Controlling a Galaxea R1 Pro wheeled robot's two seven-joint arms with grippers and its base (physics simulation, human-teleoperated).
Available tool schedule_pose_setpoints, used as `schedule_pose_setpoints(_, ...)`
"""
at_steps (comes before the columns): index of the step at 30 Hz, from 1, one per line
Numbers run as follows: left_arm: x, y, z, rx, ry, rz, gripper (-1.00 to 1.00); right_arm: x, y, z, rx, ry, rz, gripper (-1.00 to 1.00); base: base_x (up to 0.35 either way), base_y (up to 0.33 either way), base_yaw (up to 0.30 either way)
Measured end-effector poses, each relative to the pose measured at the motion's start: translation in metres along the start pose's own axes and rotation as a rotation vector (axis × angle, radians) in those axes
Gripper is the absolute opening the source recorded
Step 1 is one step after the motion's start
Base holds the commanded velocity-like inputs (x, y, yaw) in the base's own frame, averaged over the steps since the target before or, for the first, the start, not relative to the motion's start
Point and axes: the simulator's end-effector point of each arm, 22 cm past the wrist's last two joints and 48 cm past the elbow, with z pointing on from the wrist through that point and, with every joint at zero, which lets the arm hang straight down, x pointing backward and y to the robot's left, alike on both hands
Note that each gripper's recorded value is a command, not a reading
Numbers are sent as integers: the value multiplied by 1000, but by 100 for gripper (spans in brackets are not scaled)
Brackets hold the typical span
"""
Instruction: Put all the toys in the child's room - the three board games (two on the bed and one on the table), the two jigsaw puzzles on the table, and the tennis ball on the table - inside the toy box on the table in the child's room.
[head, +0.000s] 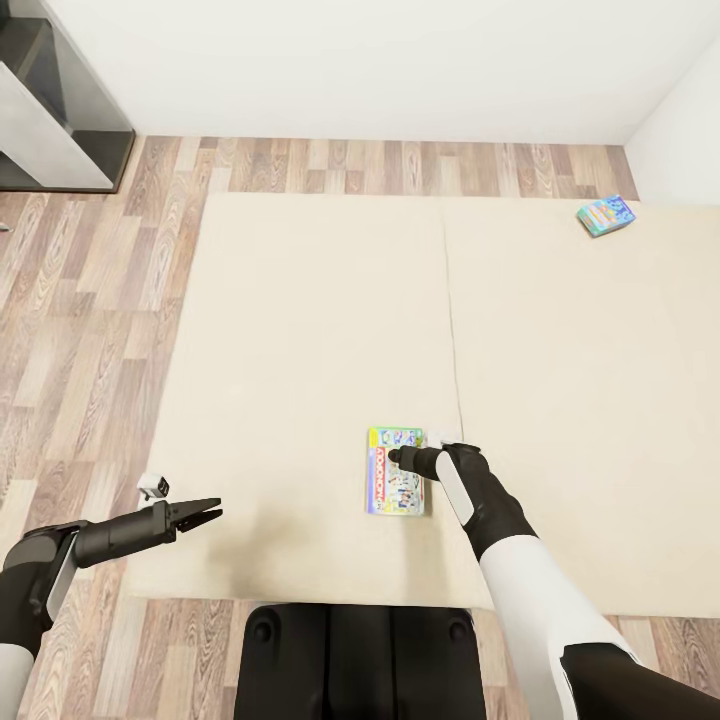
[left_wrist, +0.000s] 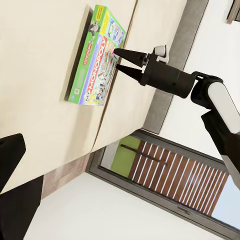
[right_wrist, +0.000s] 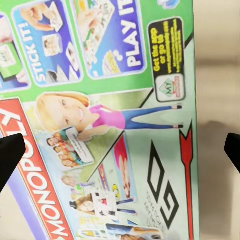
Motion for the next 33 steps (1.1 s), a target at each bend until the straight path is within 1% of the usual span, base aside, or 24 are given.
schedule_pose_setpoints(33, 0, 0, 0, 0, 0, 0, 100, 0, 0, 0, 0, 0, 0, 100, 0, 11, 0)
